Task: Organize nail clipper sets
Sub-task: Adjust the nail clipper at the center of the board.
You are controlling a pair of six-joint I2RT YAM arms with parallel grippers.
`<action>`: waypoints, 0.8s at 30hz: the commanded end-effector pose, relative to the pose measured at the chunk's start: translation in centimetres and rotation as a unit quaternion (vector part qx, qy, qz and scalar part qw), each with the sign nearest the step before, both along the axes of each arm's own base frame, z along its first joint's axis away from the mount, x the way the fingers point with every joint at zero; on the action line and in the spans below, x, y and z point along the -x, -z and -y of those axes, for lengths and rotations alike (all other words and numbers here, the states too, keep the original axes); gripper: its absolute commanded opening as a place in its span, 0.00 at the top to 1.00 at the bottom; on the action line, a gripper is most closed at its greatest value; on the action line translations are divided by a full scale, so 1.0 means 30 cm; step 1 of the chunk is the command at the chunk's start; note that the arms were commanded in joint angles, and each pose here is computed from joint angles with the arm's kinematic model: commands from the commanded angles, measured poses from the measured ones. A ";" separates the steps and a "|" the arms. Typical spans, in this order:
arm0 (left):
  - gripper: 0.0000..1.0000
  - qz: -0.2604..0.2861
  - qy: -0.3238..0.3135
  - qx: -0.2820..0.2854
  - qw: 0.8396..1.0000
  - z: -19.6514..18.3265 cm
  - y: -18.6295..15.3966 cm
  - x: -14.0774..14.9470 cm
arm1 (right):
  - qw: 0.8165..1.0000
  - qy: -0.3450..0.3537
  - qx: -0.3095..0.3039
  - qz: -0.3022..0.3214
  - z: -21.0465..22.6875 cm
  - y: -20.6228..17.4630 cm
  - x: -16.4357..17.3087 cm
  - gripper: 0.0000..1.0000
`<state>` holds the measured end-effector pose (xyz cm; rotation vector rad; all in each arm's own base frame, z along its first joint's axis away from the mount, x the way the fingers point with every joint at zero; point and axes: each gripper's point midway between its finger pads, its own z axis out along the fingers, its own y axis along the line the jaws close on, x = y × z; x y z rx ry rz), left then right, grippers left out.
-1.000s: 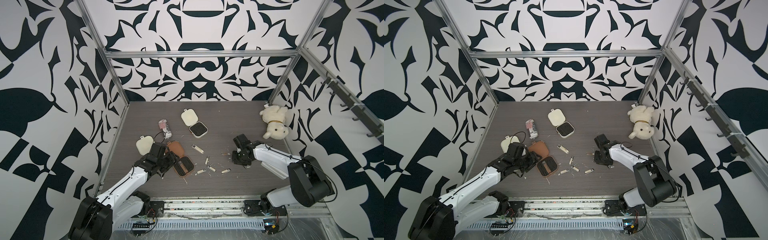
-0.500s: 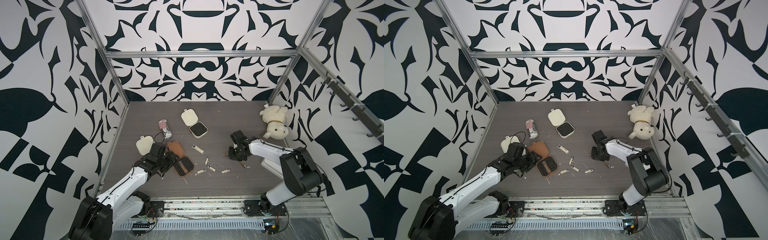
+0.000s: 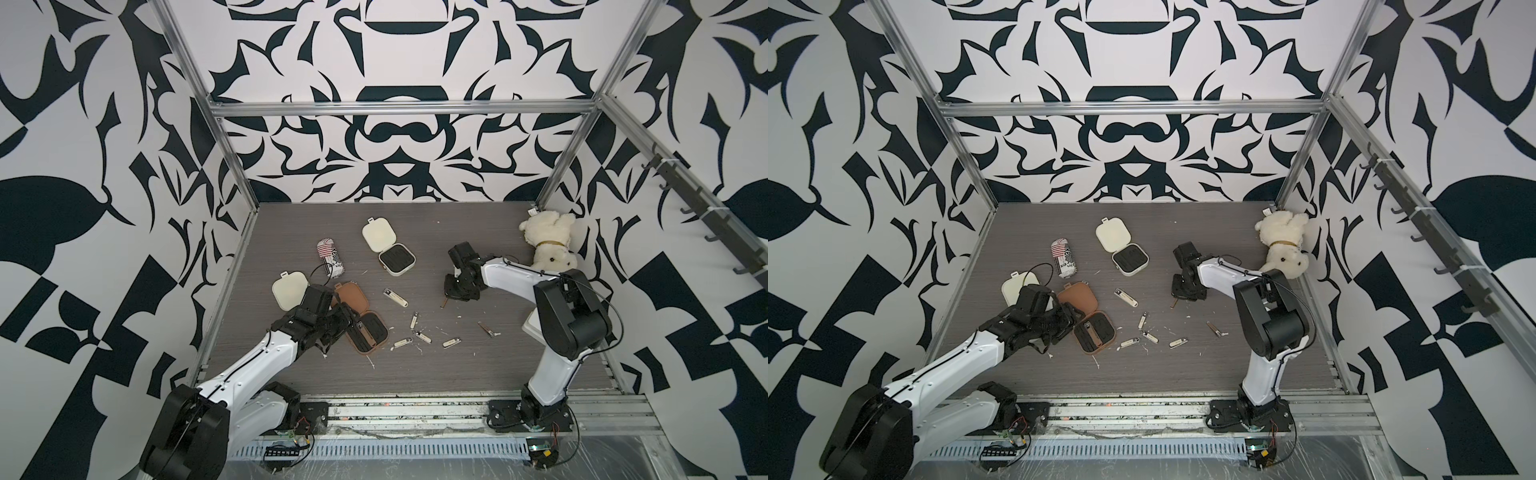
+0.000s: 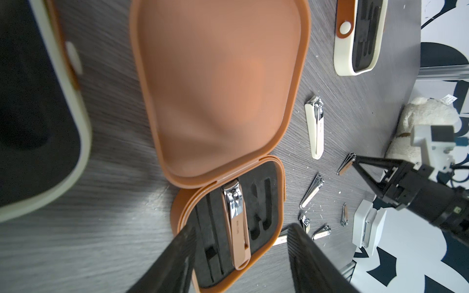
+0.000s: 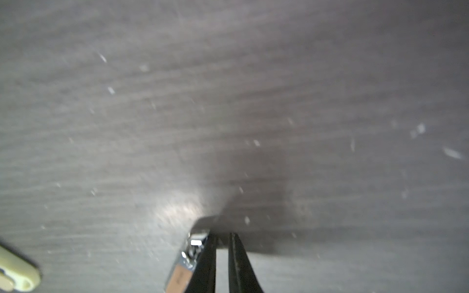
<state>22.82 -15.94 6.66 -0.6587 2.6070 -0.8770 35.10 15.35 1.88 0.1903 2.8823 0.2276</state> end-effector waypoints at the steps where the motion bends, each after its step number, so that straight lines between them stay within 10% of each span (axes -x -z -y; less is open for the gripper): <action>1: 0.38 -0.008 0.002 -0.007 1.000 -0.007 0.030 0.016 | 1.000 -0.012 0.009 -0.017 -0.009 0.023 -0.015 0.85; 24: 0.38 -0.005 -0.005 -0.006 1.000 -0.021 0.031 0.030 | 0.998 -0.046 0.025 0.024 -0.078 -0.121 -0.028 0.60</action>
